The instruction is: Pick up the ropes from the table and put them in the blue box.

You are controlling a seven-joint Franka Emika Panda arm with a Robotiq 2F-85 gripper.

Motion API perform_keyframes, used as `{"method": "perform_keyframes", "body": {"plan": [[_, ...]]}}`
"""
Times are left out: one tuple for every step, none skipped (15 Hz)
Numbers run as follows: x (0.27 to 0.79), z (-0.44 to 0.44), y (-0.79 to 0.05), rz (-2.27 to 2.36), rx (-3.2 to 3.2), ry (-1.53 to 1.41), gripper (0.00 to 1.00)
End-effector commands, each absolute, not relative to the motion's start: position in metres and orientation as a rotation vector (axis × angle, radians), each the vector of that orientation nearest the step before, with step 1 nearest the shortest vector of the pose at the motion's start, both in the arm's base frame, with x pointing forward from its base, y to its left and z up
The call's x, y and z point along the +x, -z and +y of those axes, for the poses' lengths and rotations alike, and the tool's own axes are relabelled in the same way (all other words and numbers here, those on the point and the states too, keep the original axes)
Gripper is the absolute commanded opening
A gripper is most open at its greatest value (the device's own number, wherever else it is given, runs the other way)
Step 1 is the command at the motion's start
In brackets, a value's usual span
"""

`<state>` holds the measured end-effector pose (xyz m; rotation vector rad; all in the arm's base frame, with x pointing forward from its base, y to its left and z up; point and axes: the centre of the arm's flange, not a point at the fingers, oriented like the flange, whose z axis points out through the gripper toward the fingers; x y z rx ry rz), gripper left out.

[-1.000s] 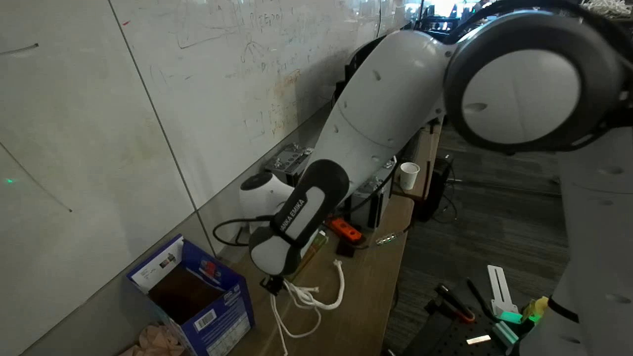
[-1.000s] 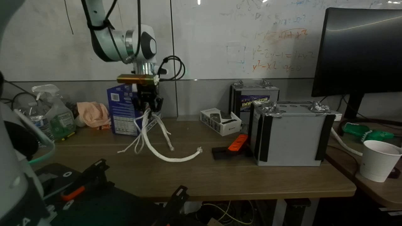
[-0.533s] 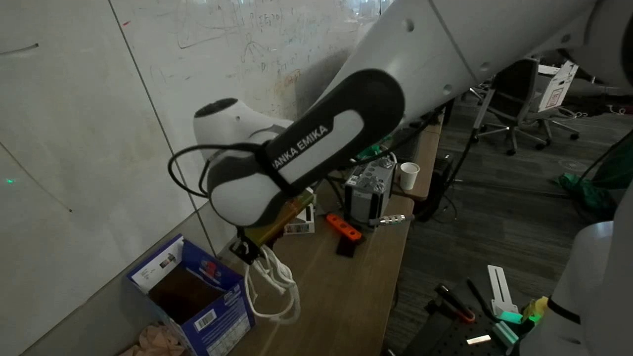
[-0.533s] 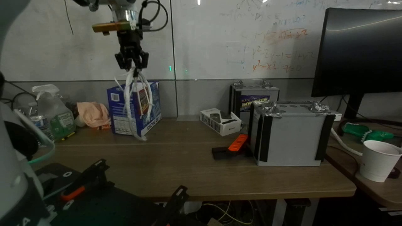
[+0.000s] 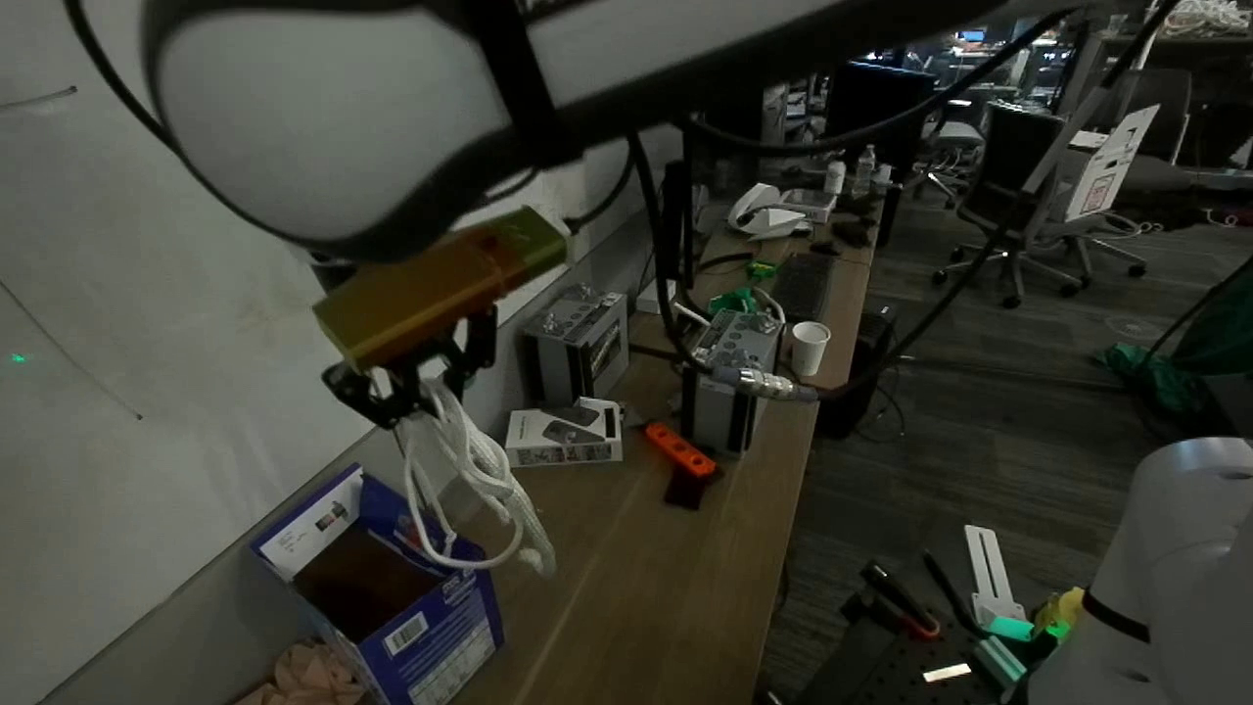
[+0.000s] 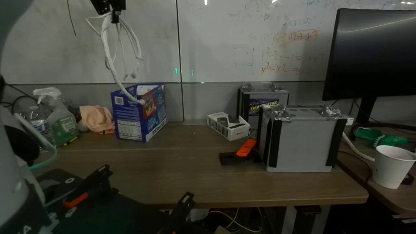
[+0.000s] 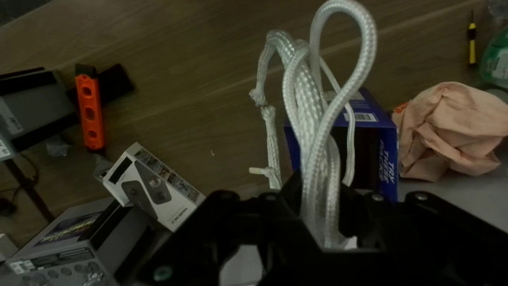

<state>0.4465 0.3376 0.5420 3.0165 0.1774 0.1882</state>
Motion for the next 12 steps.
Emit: {"method": "perform_keyframes", "body": {"plan": [[0.458, 0.382, -0.598, 0.135, 2.988, -0.314, 0.03], [0.463, 0.391, -0.603, 0.131, 2.982, -0.361, 0.03], [0.466, 0.397, -0.610, 0.136, 2.980, -0.401, 0.03], [0.473, 0.403, -0.613, 0.133, 2.973, -0.438, 0.03], [0.481, 0.408, -0.615, 0.132, 2.967, -0.463, 0.04], [0.490, 0.412, -0.618, 0.132, 2.960, -0.483, 0.04], [0.499, 0.416, -0.617, 0.139, 2.954, -0.506, 0.04], [0.507, 0.419, -0.617, 0.147, 2.952, -0.519, 0.04], [0.517, 0.421, -0.614, 0.161, 2.948, -0.523, 0.04], [0.526, 0.423, -0.610, 0.161, 2.947, -0.522, 0.04], [0.537, 0.424, -0.605, 0.168, 2.955, -0.513, 0.04], [0.544, 0.425, -0.599, 0.170, 2.959, -0.505, 0.04]]}}
